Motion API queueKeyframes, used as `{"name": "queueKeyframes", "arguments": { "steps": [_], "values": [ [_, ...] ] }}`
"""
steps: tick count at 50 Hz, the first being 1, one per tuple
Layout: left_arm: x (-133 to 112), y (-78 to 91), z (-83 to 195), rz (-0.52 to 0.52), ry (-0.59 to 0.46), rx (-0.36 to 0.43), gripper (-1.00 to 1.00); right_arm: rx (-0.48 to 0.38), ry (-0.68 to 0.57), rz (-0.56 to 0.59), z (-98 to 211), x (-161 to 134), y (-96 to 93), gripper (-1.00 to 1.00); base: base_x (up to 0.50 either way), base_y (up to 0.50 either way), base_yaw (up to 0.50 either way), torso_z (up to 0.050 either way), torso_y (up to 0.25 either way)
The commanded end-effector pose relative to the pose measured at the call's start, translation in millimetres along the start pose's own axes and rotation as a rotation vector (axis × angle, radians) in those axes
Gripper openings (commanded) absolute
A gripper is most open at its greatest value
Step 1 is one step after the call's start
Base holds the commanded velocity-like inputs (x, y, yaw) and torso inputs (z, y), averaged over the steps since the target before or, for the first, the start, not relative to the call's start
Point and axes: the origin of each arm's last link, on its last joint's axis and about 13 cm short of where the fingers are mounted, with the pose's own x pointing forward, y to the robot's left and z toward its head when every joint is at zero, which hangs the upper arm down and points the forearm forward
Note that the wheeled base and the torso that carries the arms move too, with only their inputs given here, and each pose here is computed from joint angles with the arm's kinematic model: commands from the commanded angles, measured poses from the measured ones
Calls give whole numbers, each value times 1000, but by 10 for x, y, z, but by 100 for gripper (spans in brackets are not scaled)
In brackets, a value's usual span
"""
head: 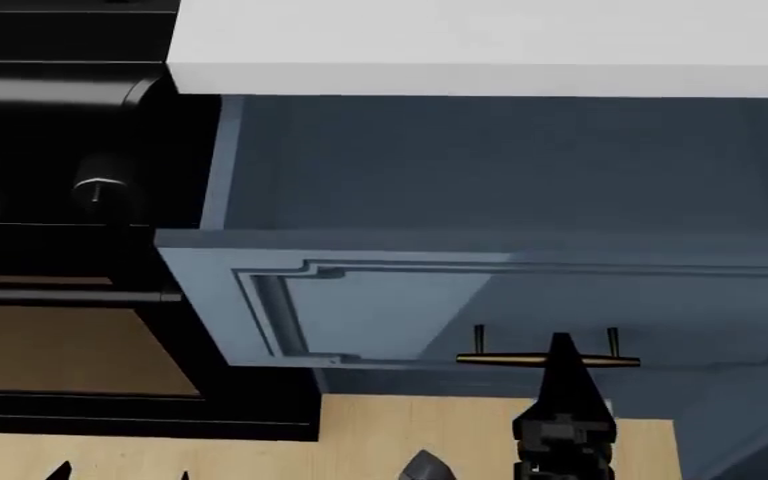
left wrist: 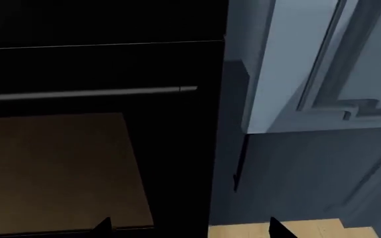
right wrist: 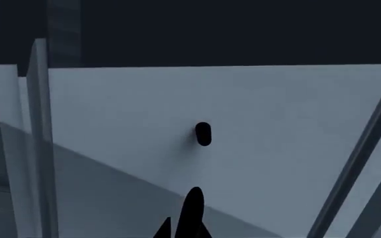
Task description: Open the right drawer.
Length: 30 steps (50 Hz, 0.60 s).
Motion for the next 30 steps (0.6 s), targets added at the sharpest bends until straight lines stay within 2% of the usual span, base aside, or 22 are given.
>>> {"name": "queueKeyframes", "arguments": {
  "steps": [1,30],
  "values": [
    [4,2,-3,1,-1,-2,100,-52,-72,-143,126,5,-131,-100,-203,0,0,0,0],
    [-6,0,11,4,-1,-1,100,-61,-75,-143,119,6,-132,-100,-185,0,0,1,1]
  ]
}}
